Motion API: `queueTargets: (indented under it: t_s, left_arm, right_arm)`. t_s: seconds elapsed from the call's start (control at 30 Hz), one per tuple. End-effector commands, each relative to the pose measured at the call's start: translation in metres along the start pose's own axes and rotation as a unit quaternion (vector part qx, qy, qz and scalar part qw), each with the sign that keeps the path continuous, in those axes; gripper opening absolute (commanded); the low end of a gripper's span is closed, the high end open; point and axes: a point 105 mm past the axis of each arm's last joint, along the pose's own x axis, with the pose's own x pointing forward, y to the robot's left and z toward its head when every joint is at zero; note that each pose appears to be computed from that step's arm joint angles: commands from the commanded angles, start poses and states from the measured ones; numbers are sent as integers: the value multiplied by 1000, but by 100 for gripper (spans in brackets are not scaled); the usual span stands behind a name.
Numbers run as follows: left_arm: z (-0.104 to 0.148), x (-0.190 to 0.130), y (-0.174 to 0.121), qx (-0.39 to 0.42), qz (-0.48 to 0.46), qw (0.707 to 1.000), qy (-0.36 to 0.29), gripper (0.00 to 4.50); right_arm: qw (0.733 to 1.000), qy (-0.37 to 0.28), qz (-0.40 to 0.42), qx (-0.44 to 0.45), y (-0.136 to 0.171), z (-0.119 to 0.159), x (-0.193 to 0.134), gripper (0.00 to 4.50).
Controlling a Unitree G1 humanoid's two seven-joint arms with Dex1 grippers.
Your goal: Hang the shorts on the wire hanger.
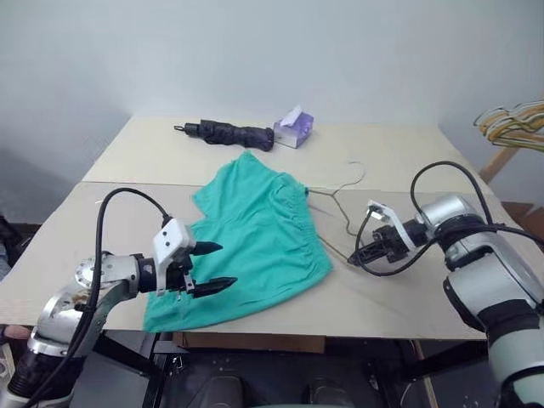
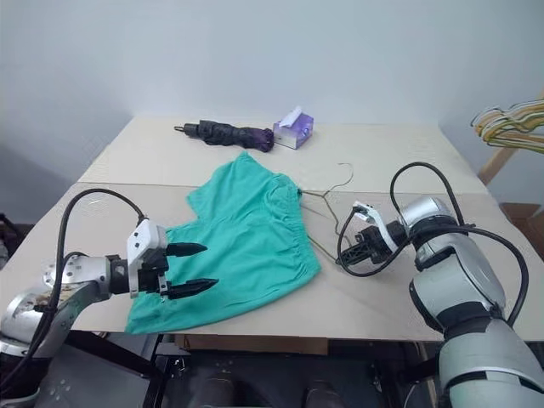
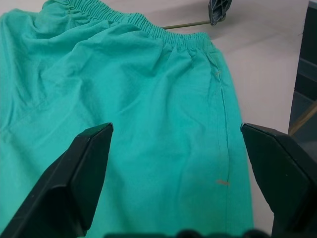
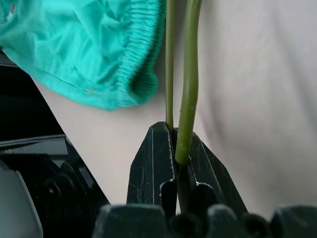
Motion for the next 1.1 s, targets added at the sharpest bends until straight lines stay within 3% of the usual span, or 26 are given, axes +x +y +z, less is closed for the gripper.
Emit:
queueTargets:
  t_s: [0.03,0.23,0.37,0.43,0.53,0.6,0.7,0.8,1.0,1.1]
  left_arm:
    - [11,-5,1,21,9,1000,-14,447]
    - [13,-10,6,20,14,1000,-17,447]
    - [26,-21,14,34,10,999,-32,447]
    - [41,-30,18,44,4,997,-56,447]
    - [90,-57,40,108,44,985,-127,447]
    - [122,-72,52,137,69,973,-170,447]
    - [151,-86,60,166,79,963,-197,447]
    - [168,-93,74,200,79,959,-183,447]
    - [174,-72,95,232,12,969,-82,447]
    - [158,-57,107,278,-8,960,31,447]
  right_arm:
    - [998,-51,17,-32,7,17,-10,0]
    - [979,-127,5,-161,16,42,-10,0]
    - [944,-143,-37,-294,30,50,-5,0]
    - [924,-154,-55,-344,39,55,-3,0]
    - [880,-151,-98,-440,52,64,-3,0]
    - [860,-147,-113,-475,59,70,-5,0]
    - [840,-144,-122,-510,68,77,-7,0]
    - [823,-146,-123,-535,81,88,-8,0]
    - [806,-121,-125,-565,95,93,0,0]
    - [803,-111,-118,-574,100,90,5,0]
